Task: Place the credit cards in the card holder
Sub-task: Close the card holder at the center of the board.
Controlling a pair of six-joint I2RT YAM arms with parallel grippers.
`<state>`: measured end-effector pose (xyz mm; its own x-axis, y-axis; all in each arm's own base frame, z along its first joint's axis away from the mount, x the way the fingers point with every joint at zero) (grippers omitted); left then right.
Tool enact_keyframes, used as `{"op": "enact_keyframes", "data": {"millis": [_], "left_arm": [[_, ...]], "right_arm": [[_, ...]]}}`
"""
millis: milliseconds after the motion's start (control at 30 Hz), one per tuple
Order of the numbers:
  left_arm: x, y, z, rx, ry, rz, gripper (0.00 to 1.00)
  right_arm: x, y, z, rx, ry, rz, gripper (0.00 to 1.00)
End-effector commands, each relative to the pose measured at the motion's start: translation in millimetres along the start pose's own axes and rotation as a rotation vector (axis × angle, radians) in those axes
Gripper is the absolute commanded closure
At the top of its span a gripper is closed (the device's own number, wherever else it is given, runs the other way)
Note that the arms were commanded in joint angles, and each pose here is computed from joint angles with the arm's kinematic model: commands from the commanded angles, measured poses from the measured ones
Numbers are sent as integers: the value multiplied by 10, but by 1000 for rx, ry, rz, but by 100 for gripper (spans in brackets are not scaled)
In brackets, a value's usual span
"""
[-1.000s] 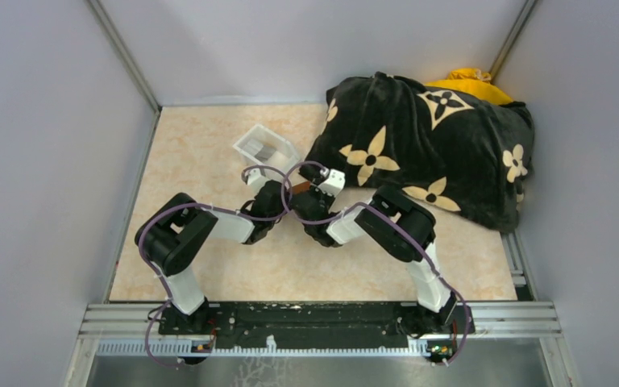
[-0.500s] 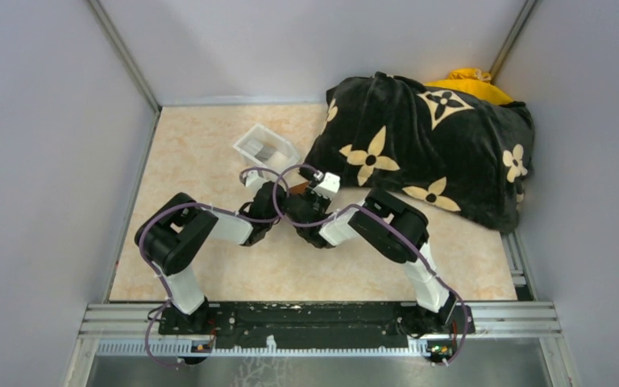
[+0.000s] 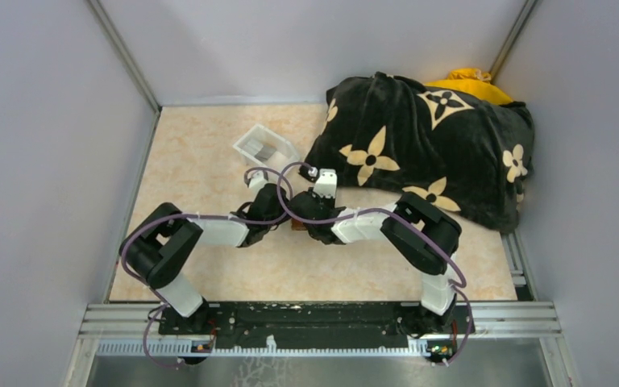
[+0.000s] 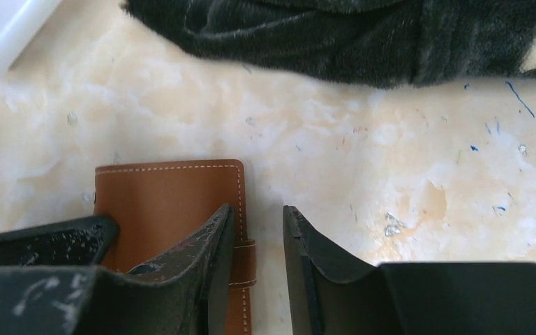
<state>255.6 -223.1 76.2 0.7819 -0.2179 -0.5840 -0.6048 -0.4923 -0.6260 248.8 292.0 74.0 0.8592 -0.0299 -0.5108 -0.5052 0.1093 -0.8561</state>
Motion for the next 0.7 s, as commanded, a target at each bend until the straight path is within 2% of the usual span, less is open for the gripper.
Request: {"op": "enact_keyframes", "data": {"millis": [0,233,400,567,667], "left_arm": [[-125,254,393,149,-157,144,65],[-226,-1,222,167,-94,25,49],[-350,-207,134,192,-68,-67,42],[-522,-334,158,210,-55,-140,38],[-636,-342,250,203,-49,-167,37]], "right_arm": [[-186,455,-489,-304,41,316,67],[-151,0,-439,-246,-2,216,66],[-236,-391,-411,-223,-45,115,65],[-484,-755,-450,-180,-117,18,64],[-618,-866,-540,-157,-124,-13,48]]}}
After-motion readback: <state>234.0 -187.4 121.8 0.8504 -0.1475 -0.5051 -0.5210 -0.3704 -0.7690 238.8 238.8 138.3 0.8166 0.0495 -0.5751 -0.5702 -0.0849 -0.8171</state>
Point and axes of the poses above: each gripper's point midway between its finger pads, its own x axis out along the fingers, its own z axis along the line the jaws close on, y = z × x, the point moved 9 cm from there along -x, back along the fingers, and after that the axes turned 2 degrees about x, right-handed, at the moved point
